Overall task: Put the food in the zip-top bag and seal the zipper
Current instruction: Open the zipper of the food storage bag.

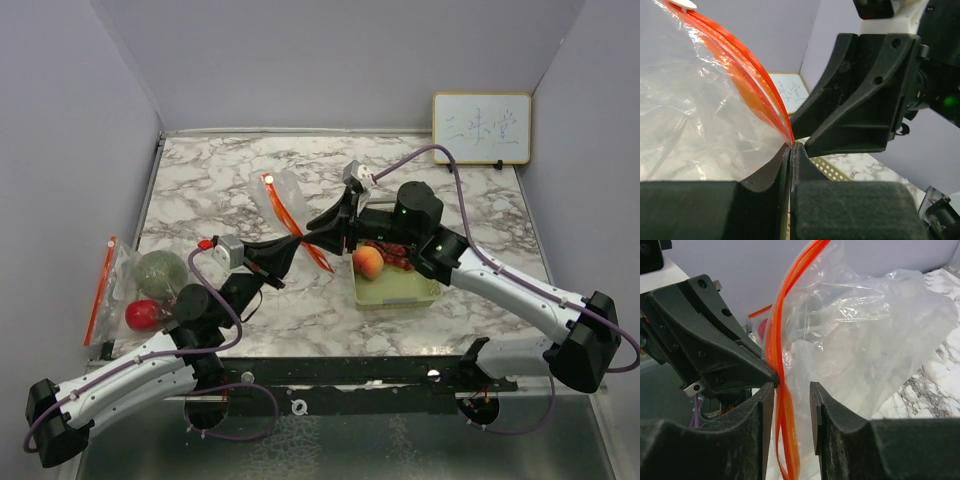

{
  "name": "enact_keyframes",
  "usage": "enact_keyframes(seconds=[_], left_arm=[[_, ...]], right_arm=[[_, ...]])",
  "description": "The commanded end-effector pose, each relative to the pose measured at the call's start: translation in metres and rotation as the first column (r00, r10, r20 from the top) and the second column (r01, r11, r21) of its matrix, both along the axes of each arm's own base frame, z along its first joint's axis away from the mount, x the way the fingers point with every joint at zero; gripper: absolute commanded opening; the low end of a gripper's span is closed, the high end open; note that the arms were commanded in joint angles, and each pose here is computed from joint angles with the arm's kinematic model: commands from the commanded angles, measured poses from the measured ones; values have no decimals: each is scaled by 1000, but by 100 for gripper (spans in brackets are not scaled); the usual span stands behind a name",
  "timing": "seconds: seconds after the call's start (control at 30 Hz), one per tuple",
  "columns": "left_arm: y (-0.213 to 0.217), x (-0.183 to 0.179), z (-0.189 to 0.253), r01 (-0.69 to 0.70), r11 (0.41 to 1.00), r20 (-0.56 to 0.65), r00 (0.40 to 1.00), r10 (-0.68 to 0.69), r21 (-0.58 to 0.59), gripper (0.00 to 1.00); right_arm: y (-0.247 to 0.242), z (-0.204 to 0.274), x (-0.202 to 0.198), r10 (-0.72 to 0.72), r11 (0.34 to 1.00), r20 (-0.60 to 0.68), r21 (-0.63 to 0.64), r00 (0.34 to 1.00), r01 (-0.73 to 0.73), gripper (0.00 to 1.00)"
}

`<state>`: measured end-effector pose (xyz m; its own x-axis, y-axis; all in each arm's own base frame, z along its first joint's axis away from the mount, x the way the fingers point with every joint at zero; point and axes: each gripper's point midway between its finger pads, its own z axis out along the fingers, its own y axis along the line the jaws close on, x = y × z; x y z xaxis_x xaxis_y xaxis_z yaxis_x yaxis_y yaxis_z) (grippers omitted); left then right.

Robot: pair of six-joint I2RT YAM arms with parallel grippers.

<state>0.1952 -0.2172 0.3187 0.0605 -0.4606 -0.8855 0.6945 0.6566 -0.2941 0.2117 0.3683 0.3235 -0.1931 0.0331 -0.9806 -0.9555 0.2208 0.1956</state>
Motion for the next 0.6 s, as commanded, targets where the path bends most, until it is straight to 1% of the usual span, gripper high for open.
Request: enact_keyframes(seconds=[0.0,0.13,0.27,0.3,0.4,0.43,0.5,0.53,0.57], left_arm=[[-12,-15,12,107,994,39,993,-107,1,0],[-11,-17,12,114,993,48,992,-114,-2,0],[-10,-17,13,106,994,51,993,-106,-4,0],[-10,-16,13,104,995,52,993,-104,-3,0],[-7,-13,12,81,997,49,995,-81,-1,0],[-6,-11,11,70,998,45,997,-69,0,0],[-3,-8,8,44,999,37,998,-44,9,0],[-2,-6,7,35,999,34,999,-36,12,0],[-1,-6,5,29,999,32,999,-30,15,0]], right_arm=[[10,10,-1,58,998,40,28,998,-59,35],[16,0,-7,89,996,34,12,995,-90,33],[16,-9,-19,152,988,19,-3,988,-151,26],[16,-11,-23,173,985,17,-6,985,-173,23],[15,-14,-38,249,968,11,-9,968,-249,5],[14,-16,-45,283,959,12,-8,959,-283,2],[10,-14,-57,336,942,23,-1,941,-336,2],[8,-13,-56,323,946,28,-2,946,-323,2],[6,-13,-47,258,966,22,-9,966,-258,3]])
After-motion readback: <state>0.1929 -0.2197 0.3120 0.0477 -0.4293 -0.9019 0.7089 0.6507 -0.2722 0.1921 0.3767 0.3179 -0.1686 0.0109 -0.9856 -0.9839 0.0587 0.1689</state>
